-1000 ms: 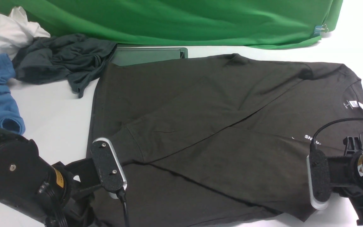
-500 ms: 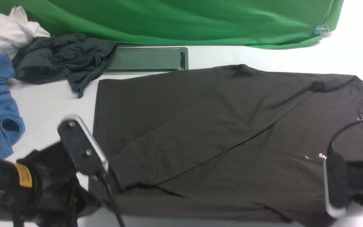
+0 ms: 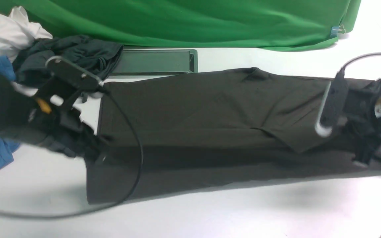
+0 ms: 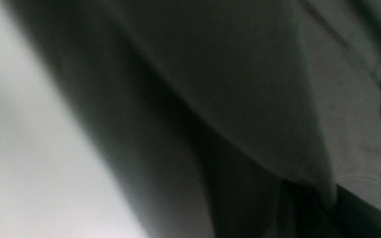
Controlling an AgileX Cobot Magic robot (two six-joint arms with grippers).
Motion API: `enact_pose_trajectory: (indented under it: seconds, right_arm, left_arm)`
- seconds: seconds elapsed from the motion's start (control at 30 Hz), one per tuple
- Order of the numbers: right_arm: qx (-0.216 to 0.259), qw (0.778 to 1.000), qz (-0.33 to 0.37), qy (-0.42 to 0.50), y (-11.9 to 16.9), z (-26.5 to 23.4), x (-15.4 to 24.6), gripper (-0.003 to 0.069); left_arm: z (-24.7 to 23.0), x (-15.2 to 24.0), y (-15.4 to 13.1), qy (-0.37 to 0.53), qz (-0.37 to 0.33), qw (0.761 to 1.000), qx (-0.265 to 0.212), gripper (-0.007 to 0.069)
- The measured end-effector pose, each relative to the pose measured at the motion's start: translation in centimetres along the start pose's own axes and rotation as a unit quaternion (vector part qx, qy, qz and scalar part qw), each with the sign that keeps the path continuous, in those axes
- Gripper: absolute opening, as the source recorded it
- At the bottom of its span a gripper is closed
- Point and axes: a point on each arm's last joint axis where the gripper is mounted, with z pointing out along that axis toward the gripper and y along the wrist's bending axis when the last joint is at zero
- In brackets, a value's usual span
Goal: Fold a long-sleeved shirt on a white desktop.
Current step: 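Fold the black garment in half by bringing its near edge over to the far edge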
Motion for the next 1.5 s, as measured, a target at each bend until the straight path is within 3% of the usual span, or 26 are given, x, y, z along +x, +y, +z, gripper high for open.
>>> enact_pose_trajectory:
  seconds: [0.27, 0.6, 1.03, 1.37, 1.5]
  right_arm:
    - [0.028, 0.998, 0.054, -0.023, -3.7, 2.4, -2.1, 0.0036]
    - [0.071, 0.986, 0.138, -0.052, -8.0, 3.0, -3.2, 0.0036]
    - [0.098, 0.977, 0.170, -0.085, -10.8, 4.4, -4.8, 0.0036]
    - [0.098, 0.973, 0.181, -0.105, -11.6, 9.6, -6.1, 0.0039]
    - [0.099, 0.969, 0.192, -0.116, -11.6, 11.2, -6.4, 0.0124]
  left_arm:
    - [4.5, -4.6, 2.6, 0.005, 0.021, 1.000, -0.009, 0.0043]
    - [4.5, -8.1, 4.4, -0.022, 0.024, 0.999, -0.040, 0.0043]
    - [7.7, -9.3, 7.6, -0.058, 0.004, 0.994, -0.090, 0.0043]
    - [12.3, -10.6, 9.6, -0.055, -0.003, 0.994, -0.096, 0.0043]
    - [14.0, -10.6, 9.9, -0.058, 0.012, 0.993, -0.105, 0.0045]
